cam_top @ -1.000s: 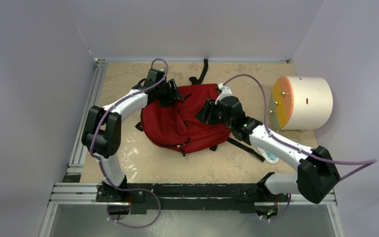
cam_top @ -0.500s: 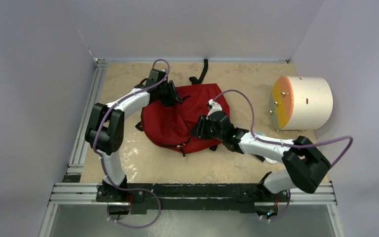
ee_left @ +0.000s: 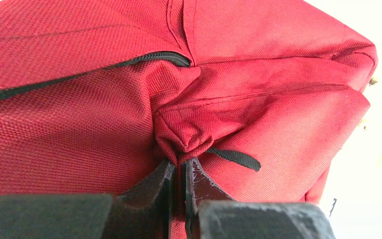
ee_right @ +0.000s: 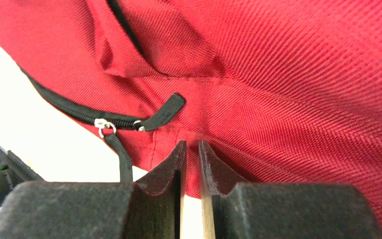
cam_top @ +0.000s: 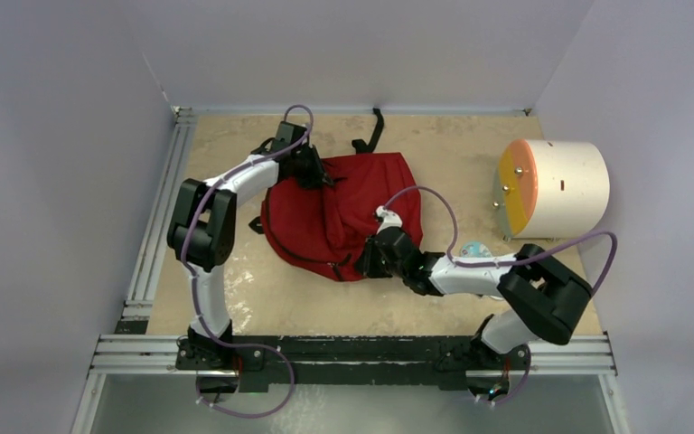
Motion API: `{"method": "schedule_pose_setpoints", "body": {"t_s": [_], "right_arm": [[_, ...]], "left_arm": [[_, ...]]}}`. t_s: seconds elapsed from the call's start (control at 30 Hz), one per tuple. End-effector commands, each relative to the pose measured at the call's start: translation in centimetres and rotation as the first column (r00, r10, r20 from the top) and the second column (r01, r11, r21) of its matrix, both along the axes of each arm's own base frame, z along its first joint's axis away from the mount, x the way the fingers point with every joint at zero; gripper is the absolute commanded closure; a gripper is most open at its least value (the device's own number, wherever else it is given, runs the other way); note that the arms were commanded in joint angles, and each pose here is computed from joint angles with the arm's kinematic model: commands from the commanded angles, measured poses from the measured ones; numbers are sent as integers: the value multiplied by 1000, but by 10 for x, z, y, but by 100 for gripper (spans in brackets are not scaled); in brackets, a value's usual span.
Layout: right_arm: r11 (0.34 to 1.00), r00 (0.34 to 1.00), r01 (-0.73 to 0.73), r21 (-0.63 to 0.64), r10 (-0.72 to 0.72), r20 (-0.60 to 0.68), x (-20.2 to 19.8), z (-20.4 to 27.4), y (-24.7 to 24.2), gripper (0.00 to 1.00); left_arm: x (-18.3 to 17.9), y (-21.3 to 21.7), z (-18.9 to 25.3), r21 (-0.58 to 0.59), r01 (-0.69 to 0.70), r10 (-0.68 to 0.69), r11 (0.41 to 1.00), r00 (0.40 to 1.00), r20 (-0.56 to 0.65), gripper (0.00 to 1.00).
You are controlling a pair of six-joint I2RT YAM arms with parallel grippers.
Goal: Pack the student bag
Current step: Zip the student bag at the center of the board.
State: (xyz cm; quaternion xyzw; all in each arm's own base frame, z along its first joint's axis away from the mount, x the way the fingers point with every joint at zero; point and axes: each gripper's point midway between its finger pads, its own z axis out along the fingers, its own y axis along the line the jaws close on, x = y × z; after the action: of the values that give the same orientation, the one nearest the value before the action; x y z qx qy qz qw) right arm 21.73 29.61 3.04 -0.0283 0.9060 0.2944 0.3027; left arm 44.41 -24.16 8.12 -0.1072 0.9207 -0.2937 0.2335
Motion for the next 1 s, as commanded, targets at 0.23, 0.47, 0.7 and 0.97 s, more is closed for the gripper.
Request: {"method": "schedule_pose_setpoints", "body": {"t_s": [0.23, 0.47, 0.7, 0.97], "right_arm": [[986, 961, -23, 164, -23, 276, 28, 151, 17, 82], [989, 912, 90, 119, -130, 389, 66, 192, -1, 85], [966, 895, 163, 200, -230, 382, 94, 207, -20, 78], [970, 908, 134, 205, -203, 368, 97, 206, -15, 78]], "left_arm": [[14, -15, 95, -139, 144, -96, 980, 948, 304, 100], [6, -18, 142, -210, 188, -82, 959, 900, 427, 98], [14, -13, 138, -211, 157, -58, 965, 911, 409, 72], [30, -2, 130, -191, 87, -6, 978, 920, 392, 59]]}}
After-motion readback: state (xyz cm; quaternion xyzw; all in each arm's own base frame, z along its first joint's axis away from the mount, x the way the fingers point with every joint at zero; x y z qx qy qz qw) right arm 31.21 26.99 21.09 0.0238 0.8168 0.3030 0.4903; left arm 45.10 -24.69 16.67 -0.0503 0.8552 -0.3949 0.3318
